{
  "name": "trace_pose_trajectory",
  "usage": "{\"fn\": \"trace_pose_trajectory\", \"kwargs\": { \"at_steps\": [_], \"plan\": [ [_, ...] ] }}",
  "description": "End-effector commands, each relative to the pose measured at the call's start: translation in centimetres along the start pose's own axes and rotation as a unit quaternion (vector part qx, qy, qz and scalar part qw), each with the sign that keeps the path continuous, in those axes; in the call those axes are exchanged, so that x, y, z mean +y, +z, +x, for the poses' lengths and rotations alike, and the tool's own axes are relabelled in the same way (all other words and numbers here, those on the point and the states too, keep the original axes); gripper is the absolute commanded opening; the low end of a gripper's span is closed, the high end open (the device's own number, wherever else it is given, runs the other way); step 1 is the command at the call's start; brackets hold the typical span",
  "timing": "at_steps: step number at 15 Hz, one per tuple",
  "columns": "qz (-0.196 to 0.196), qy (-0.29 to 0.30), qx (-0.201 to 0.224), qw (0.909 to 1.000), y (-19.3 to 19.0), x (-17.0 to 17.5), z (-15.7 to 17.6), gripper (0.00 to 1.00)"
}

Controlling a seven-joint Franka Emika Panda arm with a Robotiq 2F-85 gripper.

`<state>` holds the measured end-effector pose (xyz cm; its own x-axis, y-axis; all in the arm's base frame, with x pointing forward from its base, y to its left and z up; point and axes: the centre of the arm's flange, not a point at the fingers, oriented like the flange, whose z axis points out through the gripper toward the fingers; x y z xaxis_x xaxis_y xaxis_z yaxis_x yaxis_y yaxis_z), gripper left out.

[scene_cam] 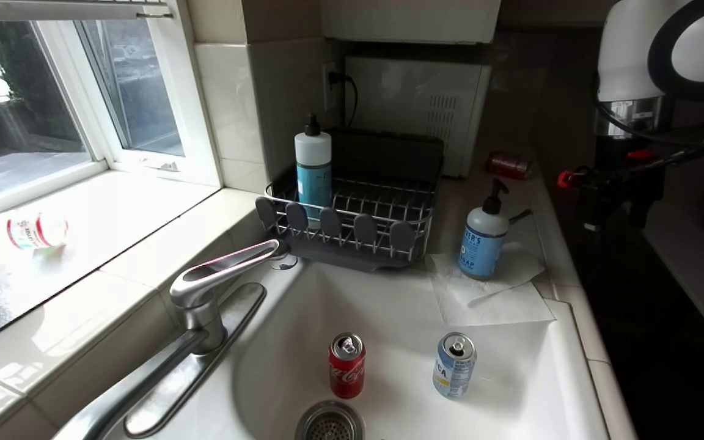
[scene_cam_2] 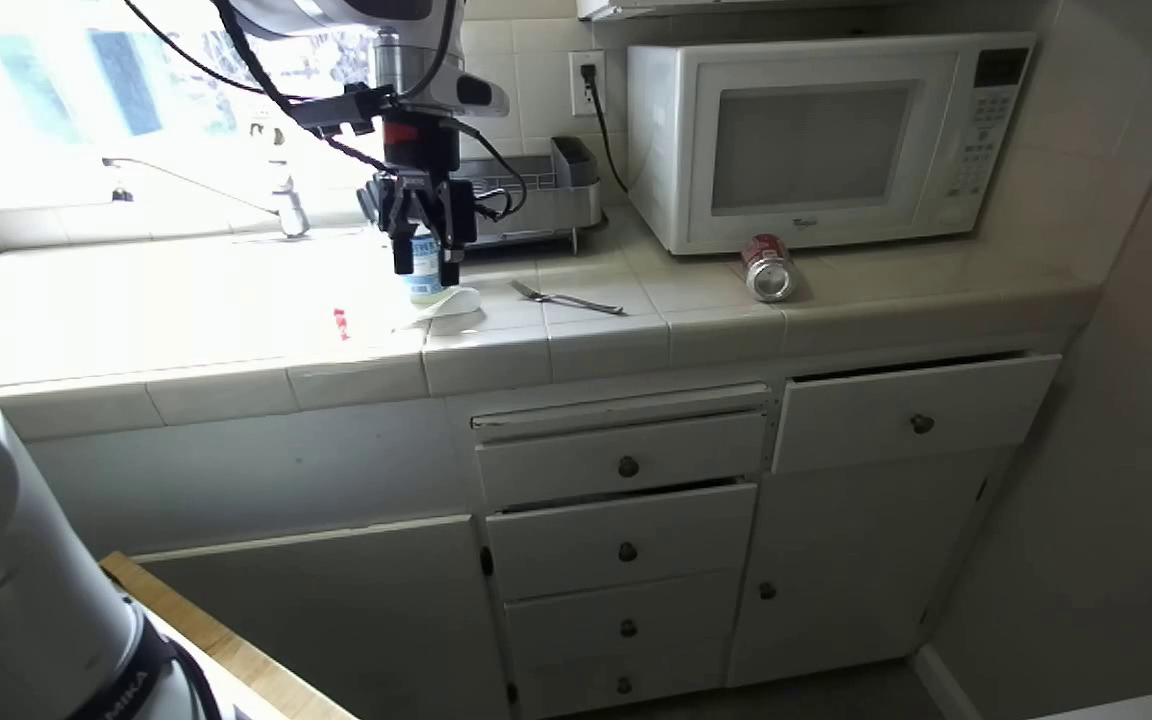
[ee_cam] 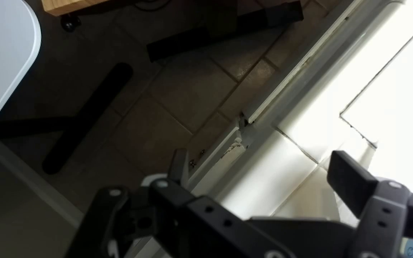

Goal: Pull out the pull out chopping board

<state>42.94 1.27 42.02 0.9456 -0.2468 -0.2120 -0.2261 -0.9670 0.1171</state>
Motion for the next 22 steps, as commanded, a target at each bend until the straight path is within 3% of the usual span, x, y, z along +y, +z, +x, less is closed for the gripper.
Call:
{"fn": "trace_pose_trajectory", "kwargs": {
  "at_steps": [1, 19, 22],
  "plan": [
    [0.0, 0.0, 0.0, 1.0, 0.0, 0.0, 0.0, 1.0],
    [0.0, 0.0, 0.0, 1.0, 0.0, 0.0, 0.0, 1.0],
    [0.054, -0.006, -0.013, 0.9984, 0.1, 1.0, 1.7, 1.0]
  ]
}}
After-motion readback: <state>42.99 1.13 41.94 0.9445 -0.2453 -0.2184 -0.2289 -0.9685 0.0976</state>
